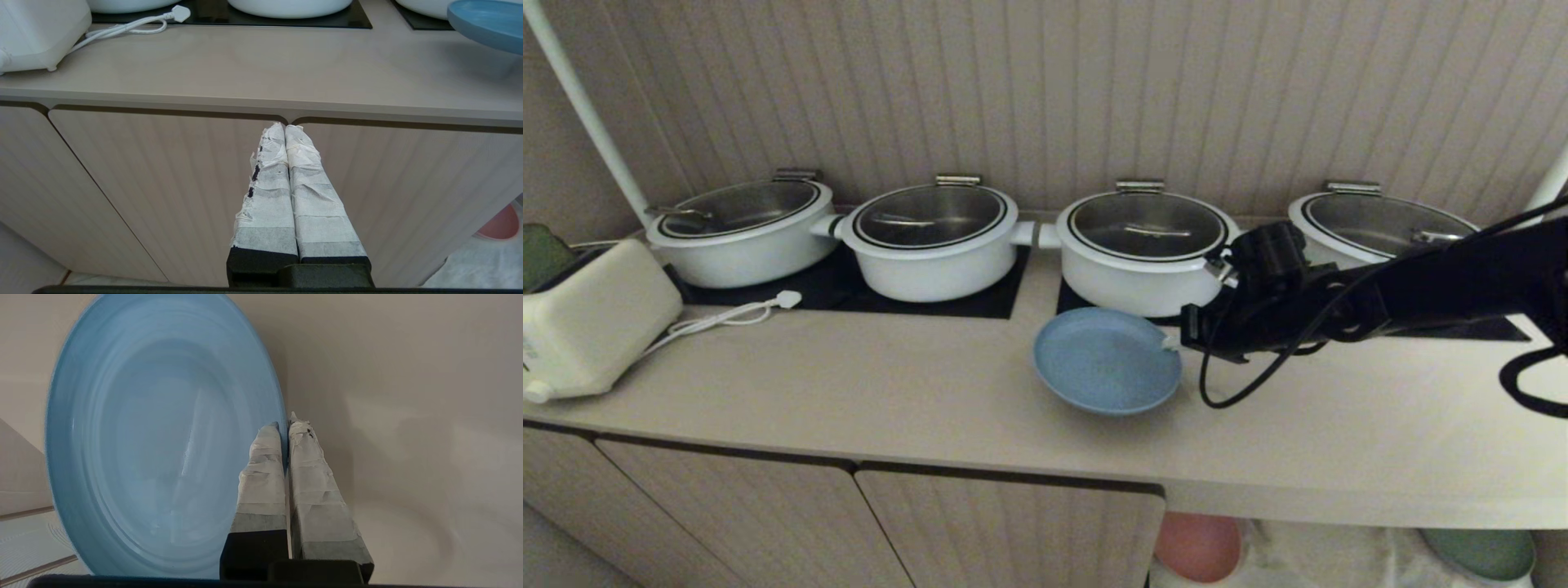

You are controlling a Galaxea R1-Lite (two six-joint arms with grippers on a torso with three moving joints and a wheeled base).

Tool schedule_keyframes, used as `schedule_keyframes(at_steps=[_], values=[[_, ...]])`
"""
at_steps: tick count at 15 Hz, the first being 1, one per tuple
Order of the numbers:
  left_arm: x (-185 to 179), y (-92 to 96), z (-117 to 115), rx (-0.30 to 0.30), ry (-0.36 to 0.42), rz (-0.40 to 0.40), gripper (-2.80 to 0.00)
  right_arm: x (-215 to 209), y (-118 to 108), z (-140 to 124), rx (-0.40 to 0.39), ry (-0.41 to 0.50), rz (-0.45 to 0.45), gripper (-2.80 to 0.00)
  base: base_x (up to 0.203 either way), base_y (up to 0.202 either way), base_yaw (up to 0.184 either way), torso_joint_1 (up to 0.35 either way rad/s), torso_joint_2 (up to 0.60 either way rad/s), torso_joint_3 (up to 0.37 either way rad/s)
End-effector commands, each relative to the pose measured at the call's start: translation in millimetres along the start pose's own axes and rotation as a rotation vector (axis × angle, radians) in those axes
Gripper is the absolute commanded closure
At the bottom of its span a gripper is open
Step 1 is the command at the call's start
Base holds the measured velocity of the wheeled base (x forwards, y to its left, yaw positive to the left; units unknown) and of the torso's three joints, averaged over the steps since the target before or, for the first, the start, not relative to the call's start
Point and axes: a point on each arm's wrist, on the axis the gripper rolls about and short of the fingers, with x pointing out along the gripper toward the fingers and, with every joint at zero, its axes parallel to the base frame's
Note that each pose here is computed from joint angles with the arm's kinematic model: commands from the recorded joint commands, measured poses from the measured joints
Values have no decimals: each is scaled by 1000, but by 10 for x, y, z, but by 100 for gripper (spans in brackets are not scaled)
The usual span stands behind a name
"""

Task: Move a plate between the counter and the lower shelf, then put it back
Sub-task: Put the plate

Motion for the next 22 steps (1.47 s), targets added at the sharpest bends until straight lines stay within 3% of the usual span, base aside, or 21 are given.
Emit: schedule_keyframes(at_steps=[1,18,22], values=[[0,0,0,0,0,1,0,60,-10,8,5,14,-2,0,0,0,0,0,0,0],[0,0,0,0,0,1,0,164,-64,-104,-13,63,-17,0,0,0,0,0,0,0],[0,0,0,0,0,1,0,196,-87,-120,-13,56,-62,0,0,0,0,0,0,0]])
